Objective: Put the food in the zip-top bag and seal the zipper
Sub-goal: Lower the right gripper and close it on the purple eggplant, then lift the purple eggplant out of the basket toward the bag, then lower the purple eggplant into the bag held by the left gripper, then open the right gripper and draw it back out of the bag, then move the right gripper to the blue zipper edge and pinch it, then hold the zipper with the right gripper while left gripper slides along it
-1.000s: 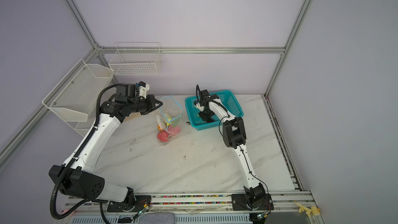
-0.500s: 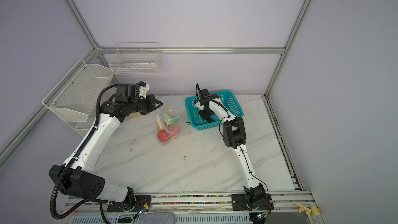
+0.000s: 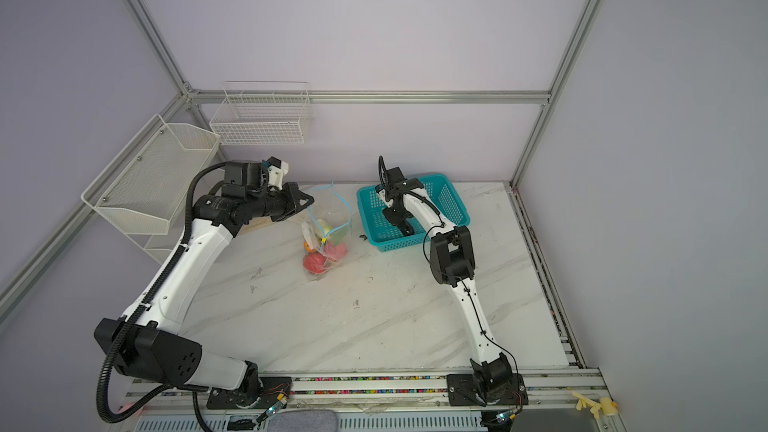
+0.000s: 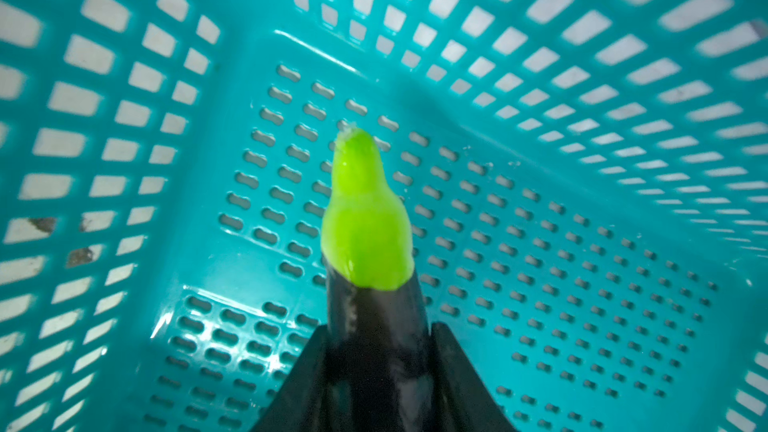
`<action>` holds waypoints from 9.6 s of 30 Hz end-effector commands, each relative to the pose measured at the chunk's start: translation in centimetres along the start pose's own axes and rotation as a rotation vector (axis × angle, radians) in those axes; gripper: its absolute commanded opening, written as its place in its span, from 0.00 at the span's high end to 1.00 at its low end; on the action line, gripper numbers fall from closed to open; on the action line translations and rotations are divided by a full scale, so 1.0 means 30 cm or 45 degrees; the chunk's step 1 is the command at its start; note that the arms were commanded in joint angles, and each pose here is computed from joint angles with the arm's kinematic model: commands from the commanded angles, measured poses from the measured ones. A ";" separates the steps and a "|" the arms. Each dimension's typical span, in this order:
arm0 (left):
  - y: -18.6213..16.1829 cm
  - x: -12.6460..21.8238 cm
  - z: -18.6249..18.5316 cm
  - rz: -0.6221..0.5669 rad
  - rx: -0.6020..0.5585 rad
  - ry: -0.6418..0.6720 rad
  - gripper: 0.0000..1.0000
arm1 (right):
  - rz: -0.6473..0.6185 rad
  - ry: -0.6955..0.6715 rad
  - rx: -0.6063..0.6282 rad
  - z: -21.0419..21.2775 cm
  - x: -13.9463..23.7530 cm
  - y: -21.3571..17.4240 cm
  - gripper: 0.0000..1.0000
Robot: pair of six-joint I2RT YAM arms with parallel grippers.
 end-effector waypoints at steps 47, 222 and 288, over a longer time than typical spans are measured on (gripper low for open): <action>0.024 0.047 -0.062 -0.062 -0.035 -0.102 1.00 | -1.343 0.278 -0.687 0.265 1.178 0.287 0.60; -0.038 0.105 -0.091 0.013 -0.068 -0.155 1.00 | -0.914 0.749 -0.515 0.558 0.912 0.170 0.60; -0.453 0.180 -0.072 0.103 -0.611 -0.288 0.24 | -1.124 0.654 -0.743 0.407 0.990 0.111 1.00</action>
Point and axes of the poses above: each gripper's point midway between its finger pads, its own x axis back along the fingers, its own z axis along the line the jaws close on, y = z × x, the point moved 4 cm from there along x, back along the fingers, and after that the axes turned 10 degrees about x, right-handed, at the moved point
